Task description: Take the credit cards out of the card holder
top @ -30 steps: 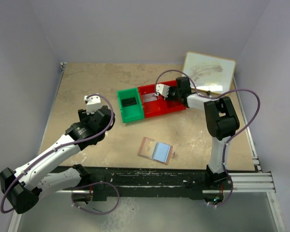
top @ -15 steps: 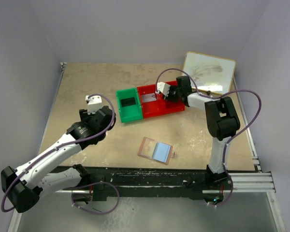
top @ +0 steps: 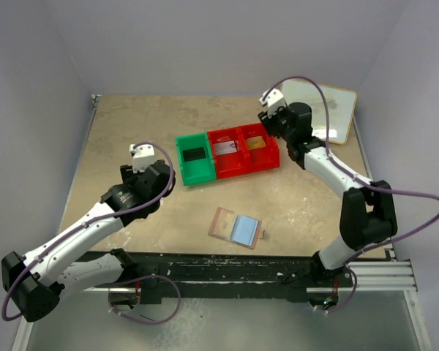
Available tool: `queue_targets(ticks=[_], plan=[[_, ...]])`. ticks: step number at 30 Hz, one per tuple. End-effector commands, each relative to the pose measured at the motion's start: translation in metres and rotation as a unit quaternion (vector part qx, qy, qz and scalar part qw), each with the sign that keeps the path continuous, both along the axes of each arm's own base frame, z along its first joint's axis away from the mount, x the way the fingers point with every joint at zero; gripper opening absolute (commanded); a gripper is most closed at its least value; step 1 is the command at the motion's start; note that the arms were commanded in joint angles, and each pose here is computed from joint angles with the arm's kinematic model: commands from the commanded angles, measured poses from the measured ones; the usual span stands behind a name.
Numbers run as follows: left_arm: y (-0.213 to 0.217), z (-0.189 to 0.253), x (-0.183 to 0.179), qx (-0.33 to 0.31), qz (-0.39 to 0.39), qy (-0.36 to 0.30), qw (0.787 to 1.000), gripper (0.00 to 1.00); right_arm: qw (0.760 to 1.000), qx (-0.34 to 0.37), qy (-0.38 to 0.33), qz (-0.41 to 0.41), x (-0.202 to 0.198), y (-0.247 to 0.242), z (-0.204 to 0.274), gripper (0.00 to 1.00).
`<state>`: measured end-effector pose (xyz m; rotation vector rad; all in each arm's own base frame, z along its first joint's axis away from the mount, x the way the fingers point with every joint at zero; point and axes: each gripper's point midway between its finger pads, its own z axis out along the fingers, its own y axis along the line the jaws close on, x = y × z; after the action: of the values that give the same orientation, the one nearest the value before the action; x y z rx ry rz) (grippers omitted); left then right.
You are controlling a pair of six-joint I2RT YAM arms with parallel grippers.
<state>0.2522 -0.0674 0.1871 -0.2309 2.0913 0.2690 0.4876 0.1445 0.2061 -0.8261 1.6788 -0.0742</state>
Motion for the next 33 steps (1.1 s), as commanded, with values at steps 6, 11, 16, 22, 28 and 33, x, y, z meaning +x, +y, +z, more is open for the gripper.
queue_targets(ticks=[6, 11, 16, 22, 28, 33], plan=[[0.006, 0.025, 0.004, -0.017, 0.02, -0.044, 0.999, 0.68, 0.894, 0.38, 0.132, -0.195, -0.1, 0.021, 0.018, 0.44], [0.015, 0.029, 0.002, -0.011, 0.041, -0.053, 0.998, 0.68, 0.859, 0.417, 0.187, -0.232, -0.157, 0.039, -0.005, 0.57], [0.017, 0.03, 0.001, -0.011, 0.047, -0.058, 0.997, 0.68, 0.858, 0.385, 0.235, -0.244, -0.208, 0.066, -0.037, 0.65], [0.017, 0.028, 0.002, -0.005, 0.048, -0.052, 0.997, 0.68, 0.851, 0.343, 0.304, -0.257, -0.259, 0.095, -0.07, 0.72], [0.02, 0.029, 0.001, -0.002, 0.056, -0.057, 0.997, 0.68, 0.833, 0.33, 0.351, -0.272, -0.288, 0.12, -0.097, 0.74], [0.021, 0.028, 0.001, 0.001, 0.058, -0.055, 0.997, 0.68, 0.825, 0.305, 0.371, -0.298, -0.3, 0.138, -0.118, 0.74]])
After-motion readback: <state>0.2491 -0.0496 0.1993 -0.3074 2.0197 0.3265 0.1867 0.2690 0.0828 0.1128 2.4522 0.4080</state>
